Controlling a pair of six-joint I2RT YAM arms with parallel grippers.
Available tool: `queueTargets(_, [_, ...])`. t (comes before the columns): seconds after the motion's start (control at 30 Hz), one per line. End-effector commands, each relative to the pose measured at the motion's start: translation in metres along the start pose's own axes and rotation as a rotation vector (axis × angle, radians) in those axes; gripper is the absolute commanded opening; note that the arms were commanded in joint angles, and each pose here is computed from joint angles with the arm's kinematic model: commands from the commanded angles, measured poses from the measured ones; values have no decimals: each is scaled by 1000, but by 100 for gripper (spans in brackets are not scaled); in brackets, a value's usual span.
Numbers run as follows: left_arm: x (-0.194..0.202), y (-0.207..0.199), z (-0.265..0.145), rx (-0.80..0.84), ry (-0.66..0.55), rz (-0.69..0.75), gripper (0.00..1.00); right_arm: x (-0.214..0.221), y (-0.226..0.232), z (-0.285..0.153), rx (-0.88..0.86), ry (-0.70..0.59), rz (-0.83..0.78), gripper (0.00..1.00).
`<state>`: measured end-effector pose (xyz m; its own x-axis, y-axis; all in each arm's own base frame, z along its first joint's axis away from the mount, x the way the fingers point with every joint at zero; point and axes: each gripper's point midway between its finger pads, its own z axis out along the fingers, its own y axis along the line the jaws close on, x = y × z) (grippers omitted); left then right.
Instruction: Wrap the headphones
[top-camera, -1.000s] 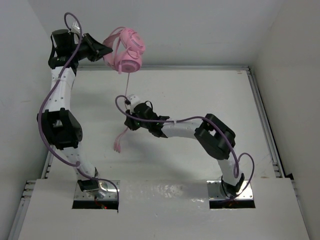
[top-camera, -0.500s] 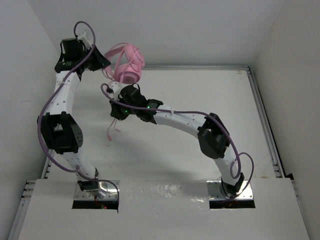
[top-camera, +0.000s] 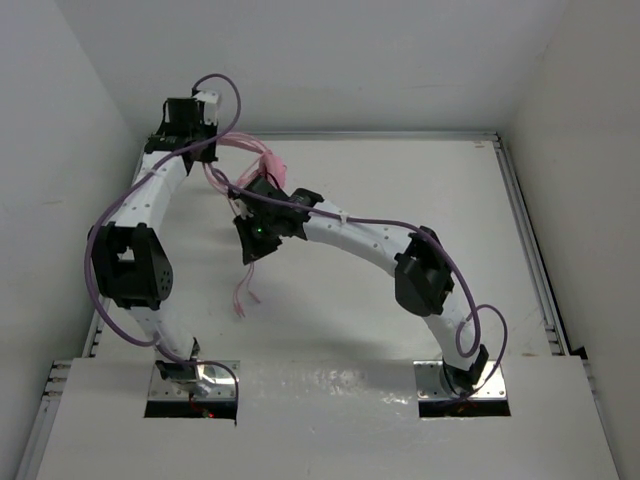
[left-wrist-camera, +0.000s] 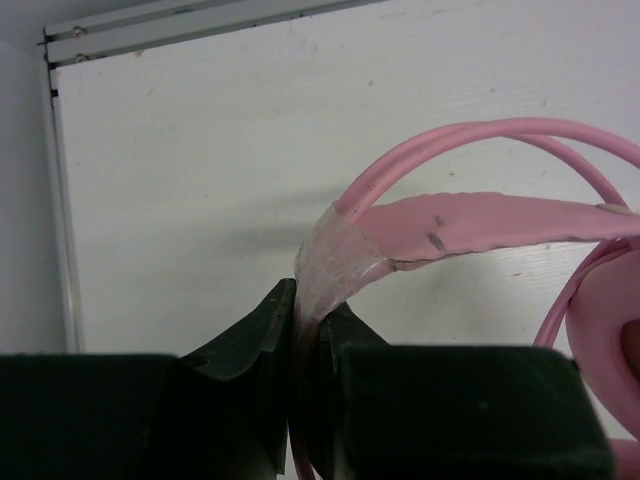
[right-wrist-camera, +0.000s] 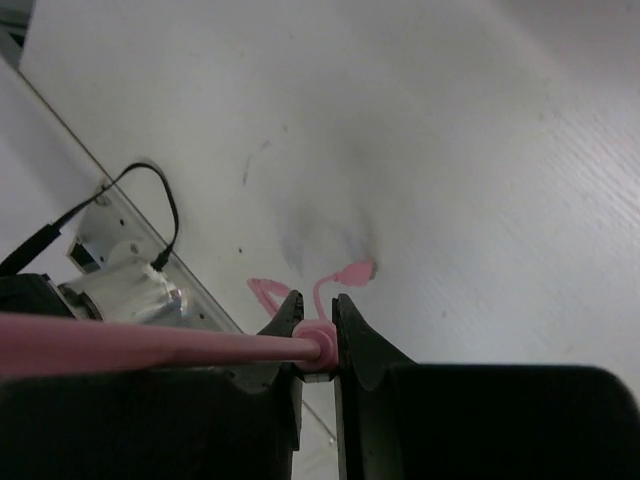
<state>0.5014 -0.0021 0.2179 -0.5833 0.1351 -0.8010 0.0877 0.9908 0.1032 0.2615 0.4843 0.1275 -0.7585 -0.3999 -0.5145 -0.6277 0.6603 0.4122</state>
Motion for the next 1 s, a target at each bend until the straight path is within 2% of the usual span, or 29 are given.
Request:
queueTargets(0.0, [-52, 16, -23, -104, -181, 83, 0, -21, 26, -79, 38, -48, -4, 0])
queueTargets(0.17, [-50, 4, -23, -59, -185, 106, 0, 5, -18, -105, 271, 55, -49, 0])
queueTargets(0.33, [-42, -22, -25, 11, -171, 191, 0, -17, -53, -148, 499, -45, -162, 0])
queueTargets(0.43, [-39, -30, -28, 36, -160, 209, 0, -24, -77, -167, 600, -34, -258, 0])
queueTargets(0.53, [-38, -46, -35, 119, -165, 251, 0, -25, -119, -189, 762, -5, -338, 0])
queueTargets(0.6, [-35, -63, -42, 201, -158, 297, 0, -38, -141, -200, 830, -41, -359, 0])
queueTargets(0.63, [-33, -69, -45, 230, -155, 311, 0, -45, -147, -205, 842, -46, -401, 0])
queueTargets(0.77, [-26, -95, -61, 378, -141, 329, 0, -87, -167, -229, 860, -202, -370, 0])
queueTargets(0.8, [-21, -100, -64, 406, -127, 332, 0, -92, -174, -233, 846, -204, -393, 0])
queueTargets(0.97, [-7, -127, -76, 462, -106, 420, 0, -131, -175, -245, 861, -334, -421, 0])
